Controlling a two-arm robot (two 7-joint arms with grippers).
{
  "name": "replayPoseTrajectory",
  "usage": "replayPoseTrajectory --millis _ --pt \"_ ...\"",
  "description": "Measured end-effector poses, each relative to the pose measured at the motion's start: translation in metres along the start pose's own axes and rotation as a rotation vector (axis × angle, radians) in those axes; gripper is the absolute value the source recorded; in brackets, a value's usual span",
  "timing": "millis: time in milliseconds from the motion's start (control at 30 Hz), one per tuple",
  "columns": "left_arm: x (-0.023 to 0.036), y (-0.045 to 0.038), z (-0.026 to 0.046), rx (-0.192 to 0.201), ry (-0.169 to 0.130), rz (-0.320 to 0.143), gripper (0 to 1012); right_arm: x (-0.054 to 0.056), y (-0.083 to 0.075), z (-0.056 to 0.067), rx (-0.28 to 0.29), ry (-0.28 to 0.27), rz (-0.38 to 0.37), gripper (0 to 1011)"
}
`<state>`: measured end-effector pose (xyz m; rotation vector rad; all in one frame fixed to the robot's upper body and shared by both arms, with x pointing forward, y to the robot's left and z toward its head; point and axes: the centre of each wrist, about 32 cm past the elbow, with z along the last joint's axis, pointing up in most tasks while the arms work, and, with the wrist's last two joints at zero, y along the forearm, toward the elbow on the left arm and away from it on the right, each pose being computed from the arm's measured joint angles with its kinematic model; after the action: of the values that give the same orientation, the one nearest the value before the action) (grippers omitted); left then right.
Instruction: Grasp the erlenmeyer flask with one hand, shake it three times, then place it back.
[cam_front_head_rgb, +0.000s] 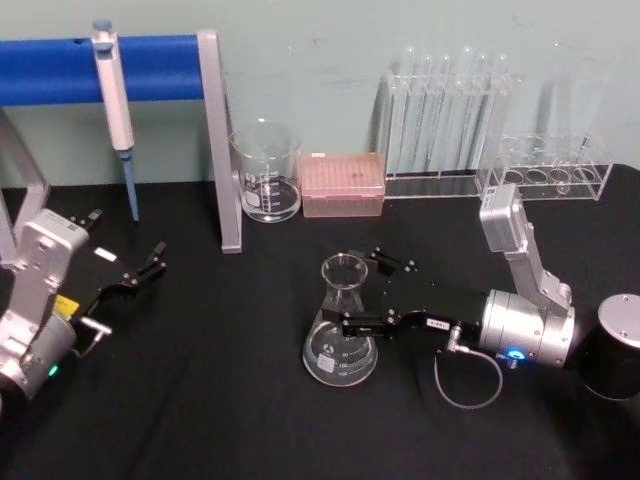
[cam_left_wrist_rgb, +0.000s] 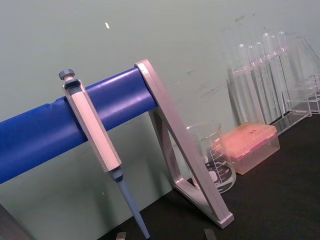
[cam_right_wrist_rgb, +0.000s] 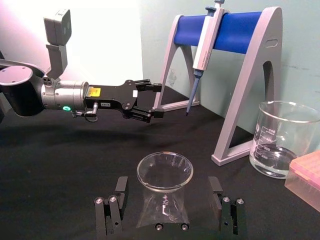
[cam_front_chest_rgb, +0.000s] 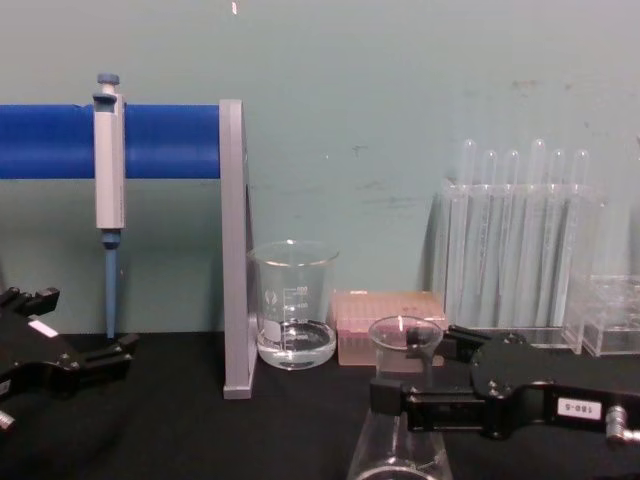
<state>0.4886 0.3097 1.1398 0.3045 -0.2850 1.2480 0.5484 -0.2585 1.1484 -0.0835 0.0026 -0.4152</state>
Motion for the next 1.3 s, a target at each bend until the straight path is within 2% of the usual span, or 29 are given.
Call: replayPoseTrajectory --millis 433,533,733,767,867,933,1000,1067,1300 --pt "0.0 0.0 0.0 0.0 0.0 0.0 1001 0.0 0.0 0.0 0.001 0.001 0.001 1000" --pt "0.0 0.0 0.0 0.0 0.0 0.0 1001 0.0 0.0 0.0 0.001 0.001 0.001 958" --pt "0.0 0.0 0.0 0.0 0.0 0.0 1001 0.0 0.0 0.0 0.001 0.001 0.001 813" --pt "0.0 0.0 0.0 0.0 0.0 0.0 1001 0.0 0.0 0.0 0.001 0.001 0.001 760" --pt "0.0 0.0 0.0 0.0 0.0 0.0 1001 0.0 0.0 0.0 0.001 0.001 0.001 707" --pt "0.0 0.0 0.0 0.0 0.0 0.0 1001 0.0 0.0 0.0 0.001 0.001 0.001 599" --pt "0.0 0.0 0.0 0.0 0.0 0.0 1001 0.0 0.0 0.0 0.001 0.001 0.001 567" --pt "0.0 0.0 0.0 0.0 0.0 0.0 1001 0.0 0.0 0.0 0.001 0.001 0.001 479" --pt "0.0 0.0 0.0 0.0 0.0 0.0 1001 0.0 0.0 0.0 0.001 0.001 0.001 449"
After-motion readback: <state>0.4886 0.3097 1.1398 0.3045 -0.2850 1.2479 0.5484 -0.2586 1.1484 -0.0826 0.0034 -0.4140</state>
